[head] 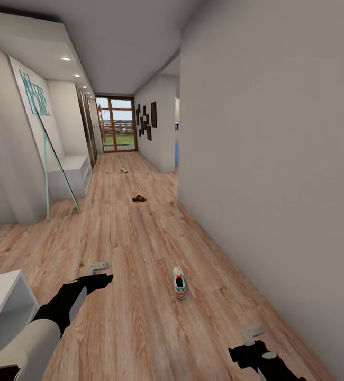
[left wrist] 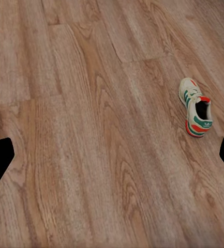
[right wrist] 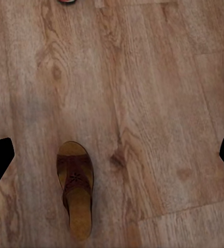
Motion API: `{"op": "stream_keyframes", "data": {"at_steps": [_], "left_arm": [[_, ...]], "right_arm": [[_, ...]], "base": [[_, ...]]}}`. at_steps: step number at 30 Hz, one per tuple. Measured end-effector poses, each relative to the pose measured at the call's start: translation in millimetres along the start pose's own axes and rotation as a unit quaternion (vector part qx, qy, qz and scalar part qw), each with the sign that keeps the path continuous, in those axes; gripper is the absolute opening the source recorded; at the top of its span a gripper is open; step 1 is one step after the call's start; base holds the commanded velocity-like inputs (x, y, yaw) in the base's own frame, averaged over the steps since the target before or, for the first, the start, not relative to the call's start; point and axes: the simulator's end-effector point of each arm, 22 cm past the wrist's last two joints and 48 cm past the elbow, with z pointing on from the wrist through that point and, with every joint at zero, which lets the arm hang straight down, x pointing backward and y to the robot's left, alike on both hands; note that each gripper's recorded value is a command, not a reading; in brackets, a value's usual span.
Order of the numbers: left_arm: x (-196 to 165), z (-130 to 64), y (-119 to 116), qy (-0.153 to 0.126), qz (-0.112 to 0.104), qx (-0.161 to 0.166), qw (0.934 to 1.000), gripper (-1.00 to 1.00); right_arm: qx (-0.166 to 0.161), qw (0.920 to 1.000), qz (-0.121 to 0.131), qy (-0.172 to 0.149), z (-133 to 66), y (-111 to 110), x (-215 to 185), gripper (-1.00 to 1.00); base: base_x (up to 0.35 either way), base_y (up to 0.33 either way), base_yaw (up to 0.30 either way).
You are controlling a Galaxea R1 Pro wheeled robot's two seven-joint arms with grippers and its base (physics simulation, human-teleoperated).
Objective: Pick up the two gym shoes and the two sandals from the corridor floor and place them onto the hallstand (shoe rack) in the corridor, making sure they are on the rack and not on the floor. Arrange them so the two gym shoes are next to each other and the two sandals are next to each other.
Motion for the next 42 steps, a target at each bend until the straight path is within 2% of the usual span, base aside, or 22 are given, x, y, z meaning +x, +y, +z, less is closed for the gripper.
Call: {"op": "stream_keyframes", "data": {"at_steps": [7, 15, 42], "left_arm": [[16.3, 7.9, -5.2, 0.003, -0.001, 0.004, 1.0000, 1.00], [29.3, 16.2, -7.3, 0.003, -0.001, 0.007, 1.0000, 1.00], [85.1, 50.6, -0.2, 0.011, 0.003, 0.004, 0.9999, 1.00]], "right_arm": [[-0.005, 0.9998, -0.003, -0.018, 11.6, 6.6, 18.7, 1.00], [-0.007, 0.9997, -0.004, -0.023, 22.9, 9.4, 30.3, 1.00], [-0.010, 0.9999, -0.002, -0.008, 66.0, 18.7, 83.6, 1.00]], "base": [[0.000, 0.000, 0.000], [0.000, 0.000, 0.000], [0.000, 0.000, 0.000]]}}
